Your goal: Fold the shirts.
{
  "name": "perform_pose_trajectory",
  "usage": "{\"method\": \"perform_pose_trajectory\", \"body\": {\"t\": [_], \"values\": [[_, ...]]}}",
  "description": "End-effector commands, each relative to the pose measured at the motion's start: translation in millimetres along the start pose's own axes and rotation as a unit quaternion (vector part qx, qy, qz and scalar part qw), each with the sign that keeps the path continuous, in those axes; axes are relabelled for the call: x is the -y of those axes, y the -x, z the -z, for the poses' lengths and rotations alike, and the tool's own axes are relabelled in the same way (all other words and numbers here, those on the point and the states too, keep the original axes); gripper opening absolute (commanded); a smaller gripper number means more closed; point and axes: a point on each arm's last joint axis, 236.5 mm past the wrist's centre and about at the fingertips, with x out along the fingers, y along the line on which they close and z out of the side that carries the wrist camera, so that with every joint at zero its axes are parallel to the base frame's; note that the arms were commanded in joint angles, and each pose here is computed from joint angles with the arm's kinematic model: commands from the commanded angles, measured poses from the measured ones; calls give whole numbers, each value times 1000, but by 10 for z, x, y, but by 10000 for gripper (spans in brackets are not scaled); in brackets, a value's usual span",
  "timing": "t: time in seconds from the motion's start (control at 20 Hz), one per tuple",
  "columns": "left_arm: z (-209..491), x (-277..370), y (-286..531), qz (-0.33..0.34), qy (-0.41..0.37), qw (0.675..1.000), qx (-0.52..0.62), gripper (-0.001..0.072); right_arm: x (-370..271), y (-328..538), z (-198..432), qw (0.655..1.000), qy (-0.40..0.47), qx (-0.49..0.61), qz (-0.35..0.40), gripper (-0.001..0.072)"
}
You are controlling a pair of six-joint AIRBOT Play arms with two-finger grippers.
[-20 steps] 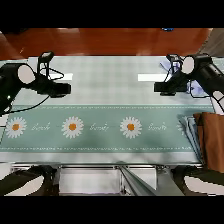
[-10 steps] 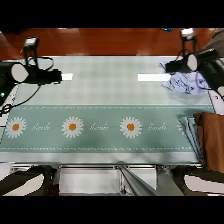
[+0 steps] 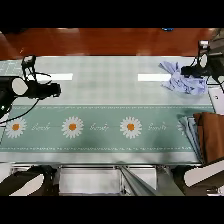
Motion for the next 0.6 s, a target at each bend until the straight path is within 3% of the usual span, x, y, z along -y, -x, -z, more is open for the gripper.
{"method": "perform_pose_trajectory", "body": {"t": [0.0, 0.05, 0.2, 0.4, 0.55], "values": [[130, 55, -11, 3, -6, 1000, -16, 506, 14, -297, 310, 998, -4, -58, -6, 151], [139, -12, 19, -6, -9, 1000, -24, 506, 25, -260, 340, 998, 0, -67, -5, 26], [-85, -409, 319, -41, 16, 999, -1, 505, 133, 177, 109, 998, 27, -52, -2, 22], [-401, -652, 1010, -31, 79, 990, 111, 505, 60, 1461, -666, 992, -30, 106, -67, 22], [-282, -596, 1369, -19, 78, 983, 165, 505, -94, 2519, -918, 972, -12, 211, -103, 22]]}}
